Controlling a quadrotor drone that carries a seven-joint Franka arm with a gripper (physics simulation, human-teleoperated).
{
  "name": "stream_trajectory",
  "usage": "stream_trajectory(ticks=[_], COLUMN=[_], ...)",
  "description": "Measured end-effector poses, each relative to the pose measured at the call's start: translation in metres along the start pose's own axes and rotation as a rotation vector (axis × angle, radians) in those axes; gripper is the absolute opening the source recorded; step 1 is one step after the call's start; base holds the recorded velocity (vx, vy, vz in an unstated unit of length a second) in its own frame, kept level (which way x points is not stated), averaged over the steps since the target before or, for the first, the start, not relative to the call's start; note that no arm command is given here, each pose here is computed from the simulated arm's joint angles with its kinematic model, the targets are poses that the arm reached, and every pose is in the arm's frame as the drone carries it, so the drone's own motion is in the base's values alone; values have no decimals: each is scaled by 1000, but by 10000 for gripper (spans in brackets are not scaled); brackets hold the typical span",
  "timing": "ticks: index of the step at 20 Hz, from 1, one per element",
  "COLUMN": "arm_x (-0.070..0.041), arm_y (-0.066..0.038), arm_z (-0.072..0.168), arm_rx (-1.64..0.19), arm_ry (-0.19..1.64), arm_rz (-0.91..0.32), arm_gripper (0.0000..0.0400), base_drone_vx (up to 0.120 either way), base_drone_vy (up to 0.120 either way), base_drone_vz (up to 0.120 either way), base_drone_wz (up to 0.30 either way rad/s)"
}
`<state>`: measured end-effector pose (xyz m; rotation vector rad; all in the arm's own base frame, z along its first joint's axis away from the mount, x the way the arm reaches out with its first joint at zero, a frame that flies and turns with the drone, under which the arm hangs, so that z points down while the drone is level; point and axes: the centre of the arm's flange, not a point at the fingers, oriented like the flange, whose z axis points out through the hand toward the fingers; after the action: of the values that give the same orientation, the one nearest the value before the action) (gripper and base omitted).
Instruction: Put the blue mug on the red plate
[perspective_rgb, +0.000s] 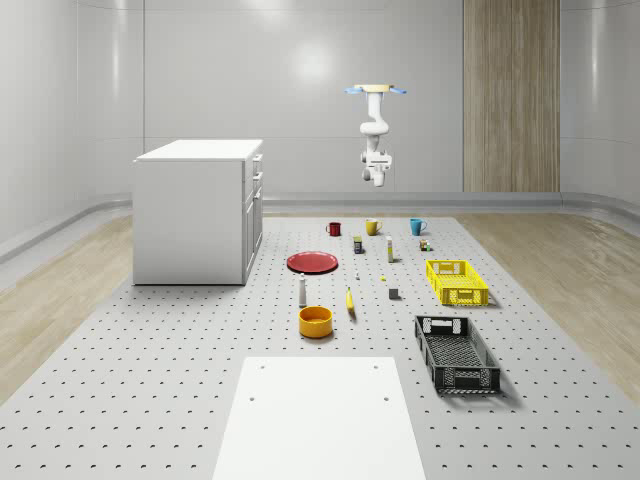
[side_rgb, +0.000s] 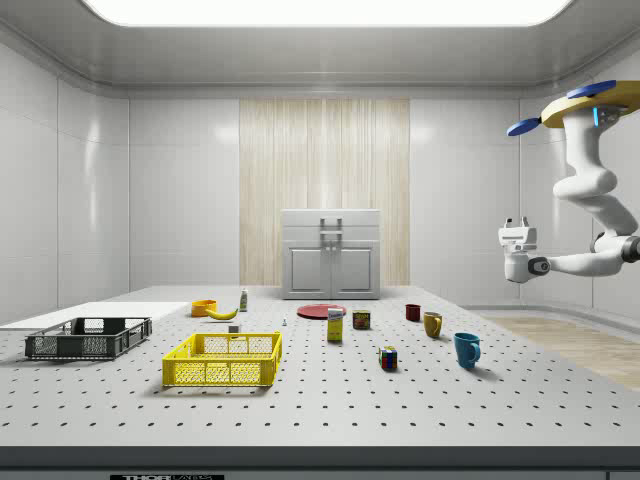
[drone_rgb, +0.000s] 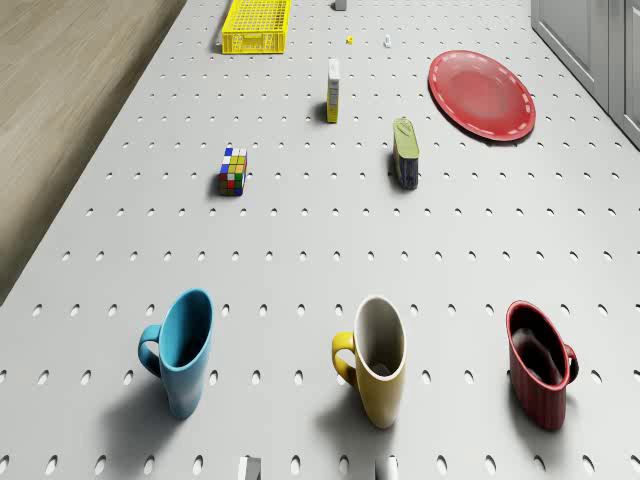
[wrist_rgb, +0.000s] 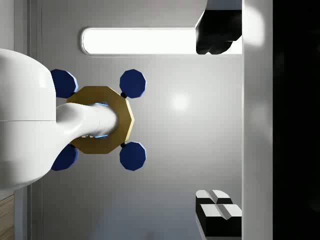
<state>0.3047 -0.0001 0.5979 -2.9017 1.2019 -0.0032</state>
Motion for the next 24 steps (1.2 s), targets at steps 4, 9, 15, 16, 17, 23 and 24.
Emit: stream_trajectory(ticks=[4, 9, 15, 16, 17, 23, 24], arm_x=[-2, -2, 0, 0, 0, 0, 0], arm_y=[3, 2, 0, 0, 0, 0, 0], arm_z=[-30, -61, -83, -85, -87, -92, -92], arm_rx=[2, 5, 8, 9, 9, 13, 13], arm_ry=[2, 5, 8, 9, 9, 13, 13], arm_rz=[0, 0, 0, 0, 0, 0, 0], arm_gripper=[400, 400, 400, 400, 400, 400, 400], base_drone_vx=[0, 0, 0, 0, 0, 113, 120], base_drone_vy=[0, 0, 0, 0, 0, 113, 120], base_drone_vz=[0, 0, 0, 0, 0, 0, 0], base_drone_wz=[0, 0, 0, 0, 0, 0, 0])
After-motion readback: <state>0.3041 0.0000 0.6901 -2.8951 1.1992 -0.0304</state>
